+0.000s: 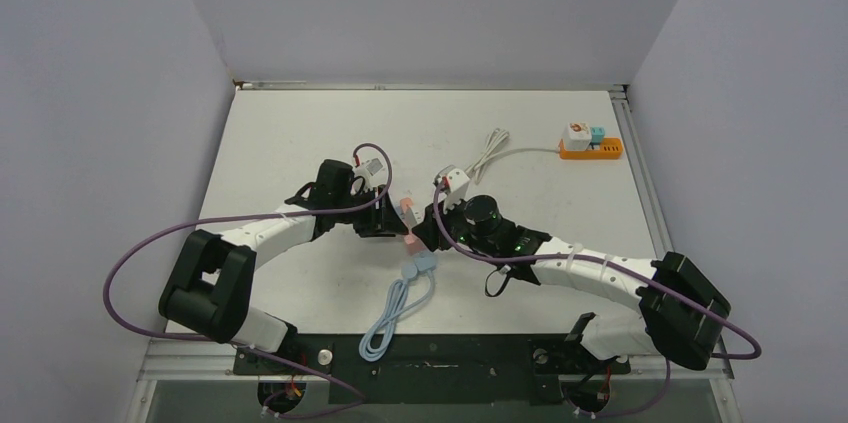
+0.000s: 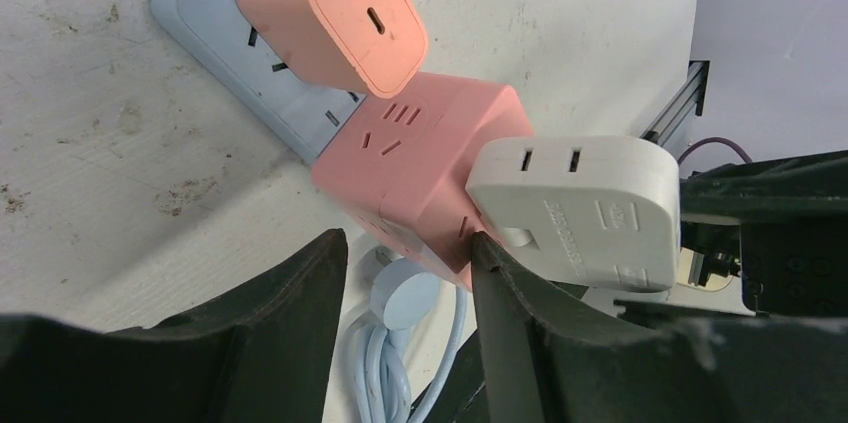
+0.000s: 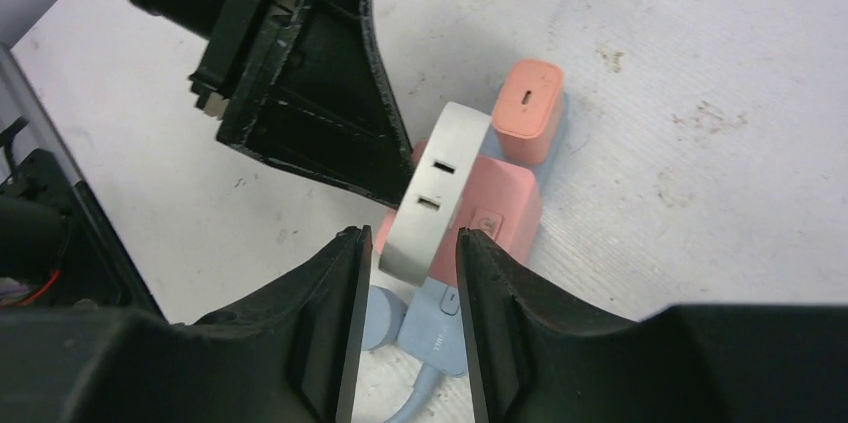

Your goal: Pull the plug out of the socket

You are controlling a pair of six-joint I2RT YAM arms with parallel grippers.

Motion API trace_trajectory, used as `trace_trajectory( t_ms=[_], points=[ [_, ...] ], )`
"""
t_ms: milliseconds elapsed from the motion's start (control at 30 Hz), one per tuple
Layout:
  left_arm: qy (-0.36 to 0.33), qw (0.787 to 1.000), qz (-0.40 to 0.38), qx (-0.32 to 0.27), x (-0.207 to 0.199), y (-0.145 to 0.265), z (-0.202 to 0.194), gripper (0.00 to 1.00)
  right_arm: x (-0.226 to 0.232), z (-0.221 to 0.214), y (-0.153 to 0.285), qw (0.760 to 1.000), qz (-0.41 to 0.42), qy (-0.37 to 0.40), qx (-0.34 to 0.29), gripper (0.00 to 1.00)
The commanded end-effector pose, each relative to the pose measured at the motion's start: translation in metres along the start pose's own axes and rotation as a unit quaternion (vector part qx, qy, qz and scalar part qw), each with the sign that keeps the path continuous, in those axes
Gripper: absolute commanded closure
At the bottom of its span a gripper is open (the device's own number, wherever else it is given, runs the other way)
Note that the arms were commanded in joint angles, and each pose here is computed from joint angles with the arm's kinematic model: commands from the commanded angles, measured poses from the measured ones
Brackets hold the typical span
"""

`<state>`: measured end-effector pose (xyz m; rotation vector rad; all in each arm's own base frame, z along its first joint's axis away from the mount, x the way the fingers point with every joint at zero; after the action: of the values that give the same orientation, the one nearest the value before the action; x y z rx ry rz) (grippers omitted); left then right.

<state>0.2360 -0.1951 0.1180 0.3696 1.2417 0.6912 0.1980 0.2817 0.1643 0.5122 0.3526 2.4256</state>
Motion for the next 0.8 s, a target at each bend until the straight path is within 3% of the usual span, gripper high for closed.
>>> trace_trajectory(
  t_ms=[0,400,767],
  points=[
    [-0.006,1.0,-0.017,-0.004,-0.007,-0.002,0.008,0.57,-0.009,0.017,-0.003,0.998,-0.063,0.001,-0.032,0.63],
    [0.006,1.0,-0.023,0.007,-0.005,-0.007,0.005,0.59,0.003,0.012,-0.008,0.998,-0.058,0.006,-0.032,0.59],
    [0.013,1.0,-0.02,0.013,-0.002,-0.009,0.003,0.65,0.009,0.004,-0.018,0.996,-0.085,0.002,-0.025,0.62]
  ],
)
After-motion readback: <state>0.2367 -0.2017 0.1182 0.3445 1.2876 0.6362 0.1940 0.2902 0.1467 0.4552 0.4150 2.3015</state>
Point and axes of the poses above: each gripper's point midway between its finger pads, its own y axis back along the fingers, its own x axis along the line the jaws close on, z = x × y, the point moved 6 cm from there along y, back along the fingers, and after that the axes turned 2 degrees about y, right-handed, at the moved point
